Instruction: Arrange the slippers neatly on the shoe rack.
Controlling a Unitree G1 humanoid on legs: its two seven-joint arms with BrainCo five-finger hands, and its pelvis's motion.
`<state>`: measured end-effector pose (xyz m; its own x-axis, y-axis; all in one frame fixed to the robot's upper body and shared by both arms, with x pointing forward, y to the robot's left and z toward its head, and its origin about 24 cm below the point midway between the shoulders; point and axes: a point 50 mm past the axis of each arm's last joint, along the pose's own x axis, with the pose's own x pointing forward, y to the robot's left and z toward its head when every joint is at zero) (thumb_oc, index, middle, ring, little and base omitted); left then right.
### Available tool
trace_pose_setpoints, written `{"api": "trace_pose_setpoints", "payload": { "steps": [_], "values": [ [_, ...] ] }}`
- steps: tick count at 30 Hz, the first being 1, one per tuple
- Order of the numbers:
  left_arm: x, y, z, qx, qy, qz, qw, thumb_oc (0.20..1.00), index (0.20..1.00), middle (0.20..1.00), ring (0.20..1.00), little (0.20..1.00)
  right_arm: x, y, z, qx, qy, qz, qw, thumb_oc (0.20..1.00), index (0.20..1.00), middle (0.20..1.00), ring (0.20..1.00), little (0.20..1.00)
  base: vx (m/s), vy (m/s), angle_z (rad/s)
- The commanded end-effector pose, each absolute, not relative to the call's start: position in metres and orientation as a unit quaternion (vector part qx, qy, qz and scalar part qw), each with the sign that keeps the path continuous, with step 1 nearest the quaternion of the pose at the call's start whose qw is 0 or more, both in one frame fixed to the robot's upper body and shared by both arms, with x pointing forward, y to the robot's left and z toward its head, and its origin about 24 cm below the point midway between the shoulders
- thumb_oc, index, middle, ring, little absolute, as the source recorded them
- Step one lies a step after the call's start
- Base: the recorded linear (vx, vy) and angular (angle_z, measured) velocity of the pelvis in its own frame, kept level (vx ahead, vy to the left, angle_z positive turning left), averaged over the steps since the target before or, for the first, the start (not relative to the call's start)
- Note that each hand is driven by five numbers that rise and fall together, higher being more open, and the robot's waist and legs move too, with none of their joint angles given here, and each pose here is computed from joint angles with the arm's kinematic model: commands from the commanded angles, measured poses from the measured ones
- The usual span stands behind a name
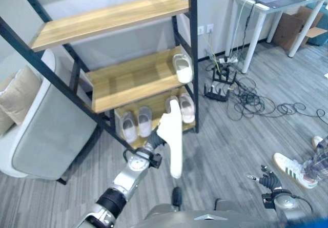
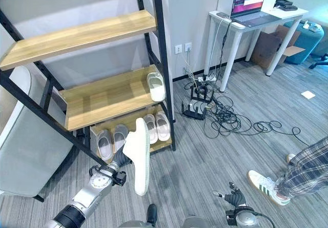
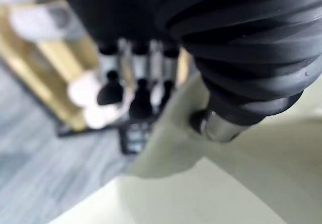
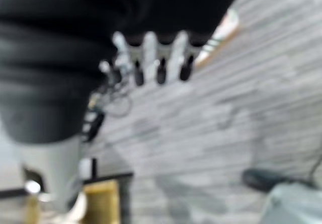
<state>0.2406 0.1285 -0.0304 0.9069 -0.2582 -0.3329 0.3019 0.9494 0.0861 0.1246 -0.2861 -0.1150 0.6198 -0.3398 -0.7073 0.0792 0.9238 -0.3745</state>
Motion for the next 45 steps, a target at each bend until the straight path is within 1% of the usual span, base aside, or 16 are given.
{"api": "trace_pose_setpoints", "payload": {
  "steps": [1, 7, 9, 13, 16, 18, 22, 24, 27, 32, 42, 45],
  "values": [
    [0.205, 0.162, -0.071, 0.058, 0.247, -0.051, 0.966, 0.2, 0.2, 0.2, 0.2, 0.2, 0.149, -0.271, -0.103, 0.048, 0.329, -0.194, 0.923, 1.0, 1.0, 1.0, 1.0, 1.0, 0.09, -0.14, 0.28],
    [0.218, 0.154, -0.062, 0.06, 0.224, -0.067, 0.971, 0.2, 0.2, 0.2, 0.2, 0.2, 0.153, -0.277, -0.097, 0.059, 0.308, -0.225, 0.922, 1.0, 1.0, 1.0, 1.0, 1.0, 0.01, -0.057, -0.11],
    [0.229, 0.149, -0.048, 0.061, 0.19, -0.08, 0.977, 0.2, 0.2, 0.2, 0.2, 0.2, 0.16, -0.283, -0.087, 0.059, 0.278, -0.235, 0.93, 1.0, 1.0, 1.0, 1.0, 1.0, -0.03, -0.037, 0.24],
    [0.235, 0.149, -0.041, 0.078, 0.172, -0.088, 0.978, 0.2, 0.2, 0.2, 0.2, 0.2, 0.163, -0.289, -0.077, 0.056, 0.257, -0.241, 0.934, 1.0, 1.0, 1.0, 1.0, 1.0, 0.08, 0.024, 0.44],
    [0.244, 0.161, -0.028, 0.133, 0.14, -0.074, 0.978, 0.2, 0.2, 0.2, 0.2, 0.2, 0.171, -0.287, -0.073, 0.041, 0.249, -0.219, 0.942, 1.0, 1.0, 1.0, 1.0, 1.0, 0.4, 0.169, 0.69],
    [0.257, 0.171, -0.011, 0.167, 0.102, -0.061, 0.979, 0.2, 0.2, 0.2, 0.2, 0.2, 0.182, -0.275, -0.072, 0.03, 0.251, -0.185, 0.95, 1.0, 1.0, 1.0, 1.0, 1.0, 0.44, 0.292, 0.37],
    [0.273, 0.179, 0.013, 0.2, 0.055, -0.048, 0.977, 0.2, 0.2, 0.2, 0.2, 0.2, 0.188, -0.261, -0.076, 0.02, 0.26, -0.143, 0.955, 1.0, 1.0, 1.0, 1.0, 1.0, 0.33, 0.254, -0.36],
    [0.274, 0.182, 0.017, 0.204, 0.049, -0.044, 0.977, 0.2, 0.2, 0.2, 0.2, 0.2, 0.189, -0.258, -0.076, 0.02, 0.263, -0.135, 0.955, 1.0, 1.0, 1.0, 1.0, 1.0, 0.18, 0.162, -0.44],
    [0.28, 0.187, 0.031, 0.229, 0.022, -0.031, 0.973, 0.2, 0.2, 0.2, 0.2, 0.2, 0.183, -0.25, -0.079, 0.023, 0.269, -0.116, 0.956, 1.0, 1.0, 1.0, 1.0, 1.0, 0.38, 0.301, -0.08],
    [0.282, 0.189, 0.041, 0.245, -0.002, -0.027, 0.969, 0.2, 0.2, 0.2, 0.2, 0.2, 0.17, -0.253, -0.085, 0.031, 0.281, -0.128, 0.95, 1.0, 1.0, 1.0, 1.0, 1.0, 0.32, 0.069, 0.01],
    [0.278, 0.173, 0.039, 0.213, -0.011, -0.044, 0.976, 0.2, 0.2, 0.2, 0.2, 0.2, 0.147, -0.263, -0.101, 0.021, 0.326, -0.15, 0.933, 1.0, 1.0, 1.0, 1.0, 1.0, 0.28, -0.176, 0.44],
    [0.279, 0.166, 0.038, 0.195, -0.009, -0.052, 0.979, 0.2, 0.2, 0.2, 0.2, 0.2, 0.149, -0.266, -0.099, 0.013, 0.321, -0.154, 0.935, 1.0, 1.0, 1.0, 1.0, 1.0, 0.13, -0.218, 0.11]
  ]
}}
